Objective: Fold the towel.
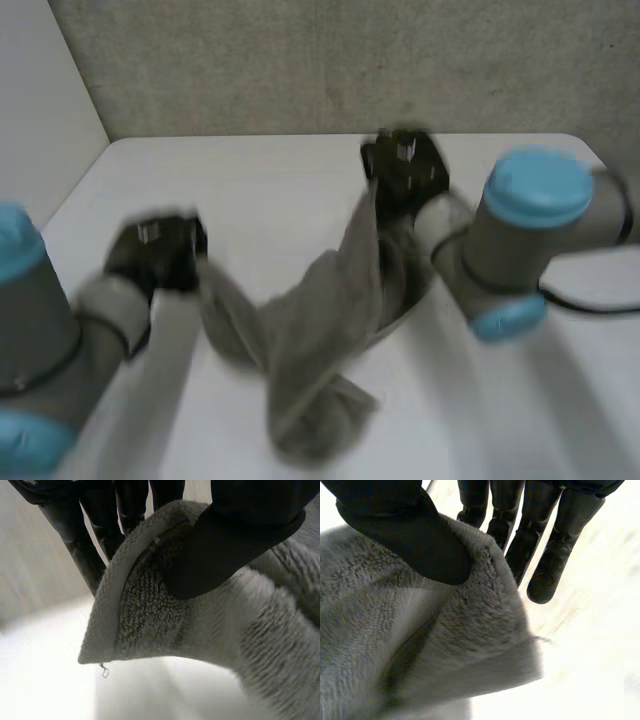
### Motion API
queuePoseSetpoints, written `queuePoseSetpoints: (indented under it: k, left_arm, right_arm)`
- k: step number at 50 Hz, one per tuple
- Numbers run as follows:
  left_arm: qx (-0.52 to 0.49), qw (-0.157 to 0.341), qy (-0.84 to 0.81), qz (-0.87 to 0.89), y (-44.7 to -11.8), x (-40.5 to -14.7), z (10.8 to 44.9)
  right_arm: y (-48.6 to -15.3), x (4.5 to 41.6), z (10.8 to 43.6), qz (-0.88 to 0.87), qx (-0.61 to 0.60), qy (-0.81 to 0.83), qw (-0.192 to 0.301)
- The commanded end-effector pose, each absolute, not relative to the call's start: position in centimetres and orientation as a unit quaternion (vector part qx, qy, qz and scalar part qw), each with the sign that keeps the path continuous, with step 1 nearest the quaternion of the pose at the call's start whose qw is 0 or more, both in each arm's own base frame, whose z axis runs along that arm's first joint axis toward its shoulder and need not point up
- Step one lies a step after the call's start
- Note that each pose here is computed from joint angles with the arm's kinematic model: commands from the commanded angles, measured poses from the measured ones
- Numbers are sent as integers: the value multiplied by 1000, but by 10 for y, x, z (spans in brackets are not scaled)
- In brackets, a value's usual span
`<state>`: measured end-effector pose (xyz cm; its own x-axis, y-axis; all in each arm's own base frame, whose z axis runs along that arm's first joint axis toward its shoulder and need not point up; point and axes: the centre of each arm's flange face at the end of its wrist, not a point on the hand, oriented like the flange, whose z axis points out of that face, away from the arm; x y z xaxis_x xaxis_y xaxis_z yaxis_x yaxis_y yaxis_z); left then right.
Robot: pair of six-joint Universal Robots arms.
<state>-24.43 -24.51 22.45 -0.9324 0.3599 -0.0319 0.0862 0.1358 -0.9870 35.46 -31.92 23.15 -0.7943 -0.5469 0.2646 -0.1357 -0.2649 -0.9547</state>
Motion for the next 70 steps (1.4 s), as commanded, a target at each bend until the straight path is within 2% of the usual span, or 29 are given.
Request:
queuePoseSetpoints:
  k: [1, 2, 5, 8, 11, 12, 13, 14, 15, 16, 18, 19, 21, 22, 24, 25, 27, 29, 30, 32, 35, 37, 46, 54, 56, 61, 65, 68, 70]
  left_arm:
    - [-98, 139, -555, 815, -301, -264, 367]
    - [-86, 139, -520, 839, -306, -262, 390]
    - [-77, 135, -498, 853, -310, -258, 404]
    - [-64, 125, -491, 860, -317, -251, 407]
    - [-63, 115, -513, 848, -322, -247, 391]
    - [-68, 111, -530, 838, -324, -246, 375]
    - [-68, 111, -530, 838, -324, -246, 375]
    - [-69, 106, -548, 827, -327, -244, 359]
    - [-69, 98, -561, 819, -331, -239, 345]
    - [-69, 98, -561, 819, -331, -239, 345]
    - [-73, 83, -589, 801, -341, -232, 312]
    - [-73, 83, -589, 801, -341, -232, 312]
    - [-80, 78, -617, 779, -345, -233, 276]
    - [-80, 78, -617, 779, -345, -233, 275]
    - [-85, 73, -646, 755, -347, -233, 240]
    - [-85, 73, -646, 755, -347, -233, 240]
    - [-89, 71, -662, 741, -345, -233, 223]
    - [-95, 67, -693, 711, -339, -231, 194]
    - [-95, 67, -694, 711, -339, -231, 194]
    - [-106, 67, -721, 682, -326, -229, 171]
    - [-114, 69, -733, 667, -317, -227, 161]
    - [-140, 70, -751, 642, -298, -225, 148]
    - [-207, 47, -745, 633, -260, -219, 158]
    - [-227, 40, -754, 615, -219, -207, 175]
    - [-242, 55, -761, 599, -198, -206, 178]
    - [-271, 95, -764, 577, -171, -207, 185]
    - [-285, 118, -754, 580, -168, -210, 194]
    - [-284, 122, -733, 606, -182, -212, 210]
    - [-268, 109, -709, 643, -208, -209, 231]
  right_arm:
    - [-368, 329, 398, -901, -215, 376, 29]
    - [-372, 317, 423, -920, -188, 345, 16]
    - [-372, 306, 442, -930, -164, 328, 20]
    - [-371, 304, 443, -928, -163, 335, 25]
    - [-370, 302, 425, -906, -182, 380, 30]
    - [-369, 303, 412, -892, -196, 407, 32]
    - [-369, 302, 400, -877, -207, 432, 34]
    - [-369, 302, 399, -877, -207, 432, 34]
    - [-369, 302, 386, -862, -219, 455, 36]
    - [-369, 302, 386, -862, -219, 455, 36]
    - [-367, 304, 353, -827, -247, 503, 44]
    - [-367, 304, 353, -827, -247, 504, 44]
    - [-361, 305, 317, -783, -282, 551, 57]
    - [-361, 305, 317, -783, -282, 551, 57]
    - [-353, 304, 280, -739, -305, 597, 69]
    - [-353, 304, 279, -739, -305, 597, 69]
    - [-350, 302, 259, -715, -315, 620, 70]
    - [-340, 297, 221, -670, -330, 661, 72]
    - [-340, 297, 221, -669, -330, 662, 72]
    - [-329, 291, 189, -626, -346, 696, 65]
    - [-323, 275, 172, -591, -354, 723, 48]
    - [-322, 265, 169, -578, -353, 734, 40]
    - [-312, 235, 191, -566, -336, 753, 22]
    - [-285, 219, 219, -554, -345, 757, 30]
    - [-273, 214, 221, -529, -369, 764, 27]
    - [-271, 201, 218, -507, -382, 773, 9]
    - [-273, 199, 218, -509, -382, 771, 5]
    - [-276, 200, 219, -519, -379, 767, 3]
    - [-281, 200, 216, -528, -377, 761, 1]
